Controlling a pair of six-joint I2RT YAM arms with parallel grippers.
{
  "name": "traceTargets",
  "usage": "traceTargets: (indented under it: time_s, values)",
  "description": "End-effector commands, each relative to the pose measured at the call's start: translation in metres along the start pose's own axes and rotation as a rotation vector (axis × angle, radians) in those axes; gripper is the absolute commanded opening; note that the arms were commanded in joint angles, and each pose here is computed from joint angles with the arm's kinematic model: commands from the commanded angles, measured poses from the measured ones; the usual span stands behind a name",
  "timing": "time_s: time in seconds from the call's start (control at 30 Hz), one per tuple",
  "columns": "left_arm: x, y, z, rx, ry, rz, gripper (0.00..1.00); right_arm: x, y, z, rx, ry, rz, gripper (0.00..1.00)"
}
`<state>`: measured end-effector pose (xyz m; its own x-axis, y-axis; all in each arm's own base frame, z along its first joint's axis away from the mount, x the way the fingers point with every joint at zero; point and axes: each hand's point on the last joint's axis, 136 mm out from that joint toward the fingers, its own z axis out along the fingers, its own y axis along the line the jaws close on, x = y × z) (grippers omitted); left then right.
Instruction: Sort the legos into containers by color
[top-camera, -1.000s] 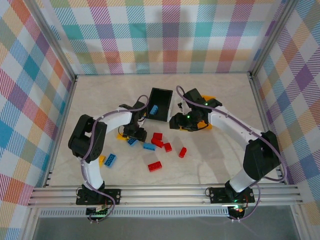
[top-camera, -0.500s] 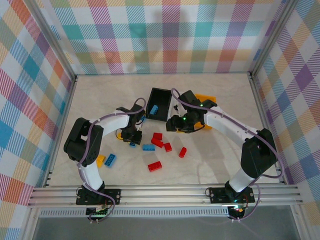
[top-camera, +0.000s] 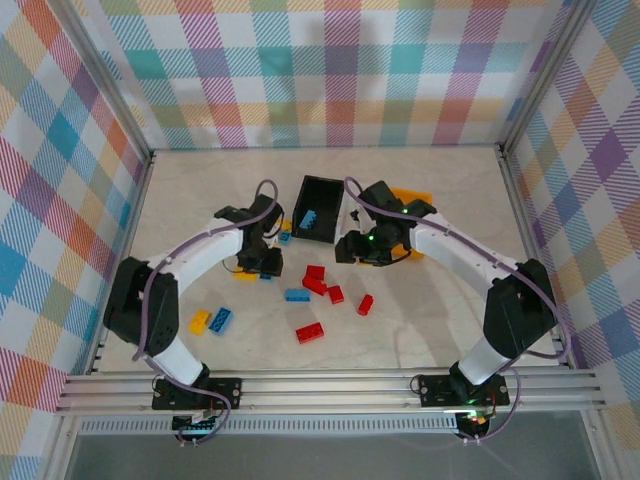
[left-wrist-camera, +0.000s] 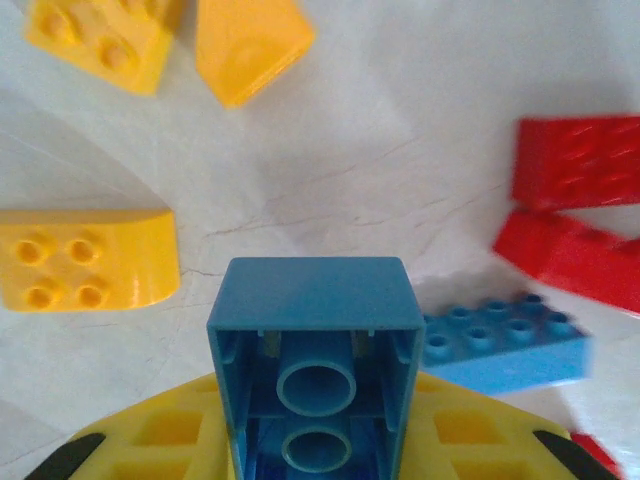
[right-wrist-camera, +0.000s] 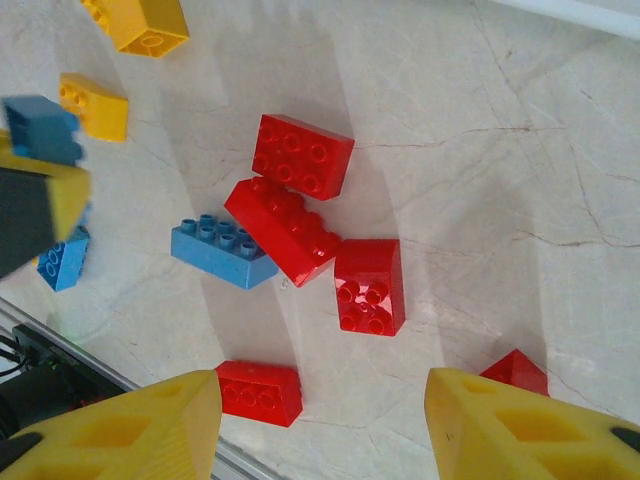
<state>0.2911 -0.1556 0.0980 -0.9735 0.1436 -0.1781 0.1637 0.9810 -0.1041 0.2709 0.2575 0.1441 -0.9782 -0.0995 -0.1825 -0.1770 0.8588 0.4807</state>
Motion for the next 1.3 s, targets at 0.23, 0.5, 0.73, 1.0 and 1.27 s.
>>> traceTargets:
  time_s: [0.23,0.5,0.73,1.0,1.27]
  values:
    - [-0.099,-0.038,-0.033,0.11,-0.138,-0.048,0.19,-0.01,-0.01,-0.027,0.024,-0.114,-0.021,0.59]
    - [-0.162,-0.065,0.0,0.149,-0.14,-0.069,0.19,0.0,-0.013,-0.037,0.036,-0.128,-0.134,0.62]
    - [-0.179,-0.074,0.027,0.134,-0.103,-0.038,0.2,0.018,-0.023,-0.037,0.062,-0.084,-0.149,0.62]
    - [-0.18,-0.082,0.035,0.161,-0.083,-0.038,0.35,0.023,-0.023,-0.033,0.048,-0.058,-0.159,0.62]
    - [-0.177,-0.085,0.004,0.18,-0.124,-0.025,0.64,0.025,0.003,-0.021,-0.067,-0.023,-0.287,0.64]
